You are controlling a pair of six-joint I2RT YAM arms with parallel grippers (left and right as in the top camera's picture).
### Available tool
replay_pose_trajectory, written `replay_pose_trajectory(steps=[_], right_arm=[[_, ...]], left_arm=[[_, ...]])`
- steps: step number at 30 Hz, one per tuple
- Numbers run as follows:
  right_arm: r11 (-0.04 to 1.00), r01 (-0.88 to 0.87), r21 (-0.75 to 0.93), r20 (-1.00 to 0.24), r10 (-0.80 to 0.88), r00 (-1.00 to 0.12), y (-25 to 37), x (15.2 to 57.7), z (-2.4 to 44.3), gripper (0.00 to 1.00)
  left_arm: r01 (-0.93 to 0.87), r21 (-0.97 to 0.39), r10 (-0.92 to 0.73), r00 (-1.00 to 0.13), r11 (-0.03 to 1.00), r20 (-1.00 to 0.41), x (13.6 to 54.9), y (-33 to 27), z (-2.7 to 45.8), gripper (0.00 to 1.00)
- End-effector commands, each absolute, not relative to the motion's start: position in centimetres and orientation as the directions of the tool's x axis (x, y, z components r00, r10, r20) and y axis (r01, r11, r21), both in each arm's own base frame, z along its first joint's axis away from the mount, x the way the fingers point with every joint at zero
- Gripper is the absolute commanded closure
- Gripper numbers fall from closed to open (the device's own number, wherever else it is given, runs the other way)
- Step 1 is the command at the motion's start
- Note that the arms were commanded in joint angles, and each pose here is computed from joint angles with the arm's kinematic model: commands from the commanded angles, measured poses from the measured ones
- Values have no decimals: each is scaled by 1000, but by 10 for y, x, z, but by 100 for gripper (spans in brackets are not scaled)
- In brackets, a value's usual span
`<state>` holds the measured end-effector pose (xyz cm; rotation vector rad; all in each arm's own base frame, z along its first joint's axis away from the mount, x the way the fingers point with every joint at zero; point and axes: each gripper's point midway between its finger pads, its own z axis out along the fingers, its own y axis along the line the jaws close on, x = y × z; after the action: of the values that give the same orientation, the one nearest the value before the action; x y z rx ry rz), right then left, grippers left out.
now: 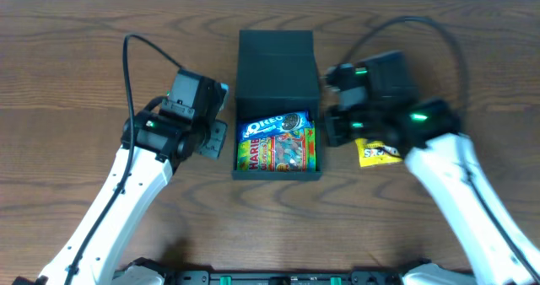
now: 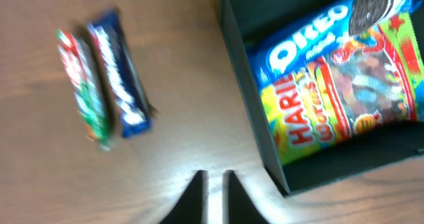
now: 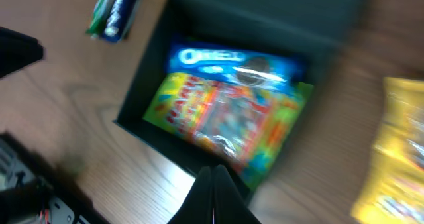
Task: Pack container
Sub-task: 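Carry the Oreo pack with left gripper into the box, then push the Oreo pack into place with right gripper, release left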
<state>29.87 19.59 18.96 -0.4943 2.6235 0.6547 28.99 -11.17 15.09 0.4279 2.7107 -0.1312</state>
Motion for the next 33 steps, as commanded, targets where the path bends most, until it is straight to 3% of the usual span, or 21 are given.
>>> replay_pose_trajectory(steps=[1, 6, 10, 20, 33], right_arm=[[802, -434, 411, -356, -297, -886, 233, 289, 150, 99], [793, -439, 422, -242, -368, -898, 281, 288, 75, 98], [806, -427, 409, -237, -358, -903, 295, 295, 48, 98], [835, -407, 371, -328, -293, -898, 308, 332, 20, 98], [874, -398, 280, -421, -261, -869, 306, 354, 23, 99]], left_arm=[[222, -126, 175, -937, 967, -302, 272, -114, 122, 94], [143, -203, 84, -958, 969, -275, 264, -121, 92, 94], [141, -269, 64, -959, 953, -275, 262, -132, 81, 94], [113, -295, 25, -958, 949, -287, 266, -135, 78, 94], [89, -302, 2, -961, 949, -277, 265, -135, 78, 94]])
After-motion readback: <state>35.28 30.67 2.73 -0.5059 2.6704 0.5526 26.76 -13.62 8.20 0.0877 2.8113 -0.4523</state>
